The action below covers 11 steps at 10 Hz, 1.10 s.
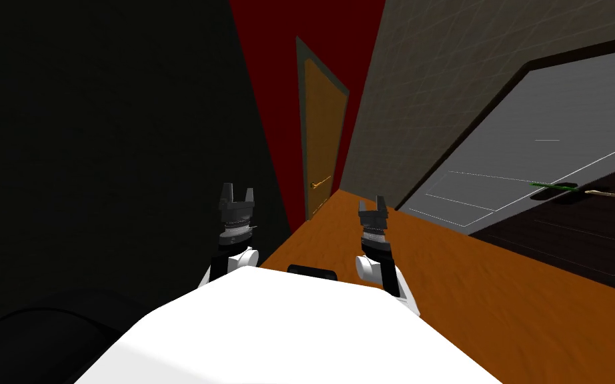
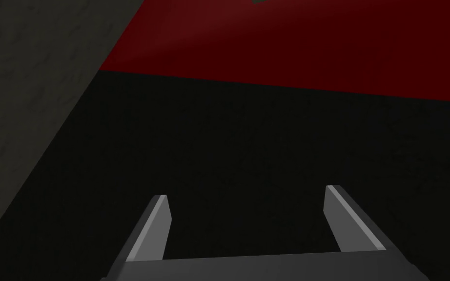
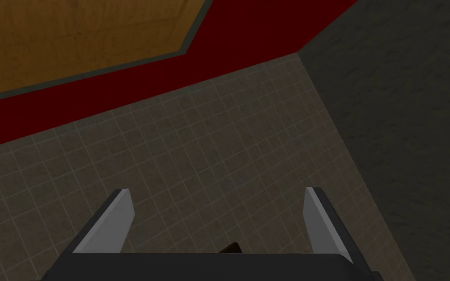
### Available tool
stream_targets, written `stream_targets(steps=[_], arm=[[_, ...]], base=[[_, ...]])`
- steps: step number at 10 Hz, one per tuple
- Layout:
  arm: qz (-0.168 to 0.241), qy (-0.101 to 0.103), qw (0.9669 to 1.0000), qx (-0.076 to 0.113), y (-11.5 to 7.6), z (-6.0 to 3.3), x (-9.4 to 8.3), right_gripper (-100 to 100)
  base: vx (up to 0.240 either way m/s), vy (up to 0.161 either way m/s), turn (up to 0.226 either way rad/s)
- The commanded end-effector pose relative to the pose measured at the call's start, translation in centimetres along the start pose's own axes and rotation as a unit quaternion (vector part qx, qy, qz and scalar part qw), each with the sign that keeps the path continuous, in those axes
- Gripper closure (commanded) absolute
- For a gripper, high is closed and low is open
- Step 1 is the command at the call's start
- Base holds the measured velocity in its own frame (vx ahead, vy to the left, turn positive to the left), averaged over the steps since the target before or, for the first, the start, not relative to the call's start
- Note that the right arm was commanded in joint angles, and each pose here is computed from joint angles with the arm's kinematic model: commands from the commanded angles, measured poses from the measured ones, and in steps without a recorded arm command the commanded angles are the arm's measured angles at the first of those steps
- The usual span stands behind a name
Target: Pull the door open
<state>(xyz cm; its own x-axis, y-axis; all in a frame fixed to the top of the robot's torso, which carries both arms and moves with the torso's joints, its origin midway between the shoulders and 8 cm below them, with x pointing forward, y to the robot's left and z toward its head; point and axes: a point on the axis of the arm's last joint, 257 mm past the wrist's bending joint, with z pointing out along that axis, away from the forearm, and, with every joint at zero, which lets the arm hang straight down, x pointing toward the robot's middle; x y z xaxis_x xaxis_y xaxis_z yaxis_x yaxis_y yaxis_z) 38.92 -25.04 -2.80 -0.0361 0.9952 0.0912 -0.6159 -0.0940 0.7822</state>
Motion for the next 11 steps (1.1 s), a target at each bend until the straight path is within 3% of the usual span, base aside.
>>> stream_targets(steps=[1,11], arm=[[0.002,0.004,1.0,0.008,-1.2,-0.27,0.1,-100],[0.014,0.031,0.9973,0.065,-9.0,-2.07,0.5,-100]], base=[[0.091,-0.036,0.11],[0.088,-0.042,0.129]])
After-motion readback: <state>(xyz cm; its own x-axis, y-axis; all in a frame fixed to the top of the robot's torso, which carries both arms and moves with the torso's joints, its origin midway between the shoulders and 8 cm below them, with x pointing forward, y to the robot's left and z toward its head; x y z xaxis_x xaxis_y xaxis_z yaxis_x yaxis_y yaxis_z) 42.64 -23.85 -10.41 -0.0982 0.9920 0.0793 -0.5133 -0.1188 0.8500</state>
